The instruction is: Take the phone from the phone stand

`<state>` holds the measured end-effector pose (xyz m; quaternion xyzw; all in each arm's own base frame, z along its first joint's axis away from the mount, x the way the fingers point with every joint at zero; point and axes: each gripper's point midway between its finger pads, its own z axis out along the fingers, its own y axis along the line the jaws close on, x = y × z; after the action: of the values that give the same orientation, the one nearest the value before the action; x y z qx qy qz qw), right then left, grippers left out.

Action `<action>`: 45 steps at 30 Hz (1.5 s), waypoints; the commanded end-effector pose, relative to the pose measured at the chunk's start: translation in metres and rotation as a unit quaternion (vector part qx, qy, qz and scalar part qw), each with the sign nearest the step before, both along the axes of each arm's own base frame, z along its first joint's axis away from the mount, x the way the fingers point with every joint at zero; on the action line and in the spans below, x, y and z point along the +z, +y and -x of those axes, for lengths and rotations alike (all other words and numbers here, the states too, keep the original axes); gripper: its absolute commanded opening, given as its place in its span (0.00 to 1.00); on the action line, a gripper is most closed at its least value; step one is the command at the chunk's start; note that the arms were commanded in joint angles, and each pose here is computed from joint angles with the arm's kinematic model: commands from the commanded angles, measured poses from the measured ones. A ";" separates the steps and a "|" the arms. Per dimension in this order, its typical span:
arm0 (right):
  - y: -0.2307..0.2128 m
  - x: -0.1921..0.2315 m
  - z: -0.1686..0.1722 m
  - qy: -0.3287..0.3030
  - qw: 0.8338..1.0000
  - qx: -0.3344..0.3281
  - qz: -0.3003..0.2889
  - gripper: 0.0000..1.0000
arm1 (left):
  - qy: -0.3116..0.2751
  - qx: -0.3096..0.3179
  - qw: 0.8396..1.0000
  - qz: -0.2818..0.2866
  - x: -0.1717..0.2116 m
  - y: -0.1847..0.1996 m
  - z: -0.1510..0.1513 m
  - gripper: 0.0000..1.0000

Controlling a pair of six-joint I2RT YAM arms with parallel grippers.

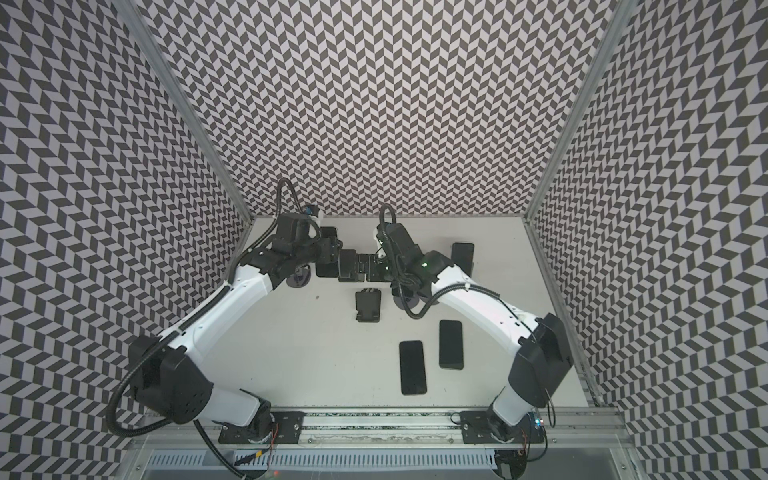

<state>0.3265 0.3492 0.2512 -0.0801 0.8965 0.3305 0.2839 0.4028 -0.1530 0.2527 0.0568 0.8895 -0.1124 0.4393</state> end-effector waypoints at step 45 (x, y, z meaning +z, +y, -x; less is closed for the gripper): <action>0.081 0.028 0.037 -0.078 0.995 0.030 -0.045 0.83 | 0.039 0.077 0.996 0.001 -0.001 0.078 0.132 0.58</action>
<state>0.2917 0.4309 0.2472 -0.1330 0.8750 0.3476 0.3096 0.2739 -0.0764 0.2356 -0.0072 0.9164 -0.0676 0.3945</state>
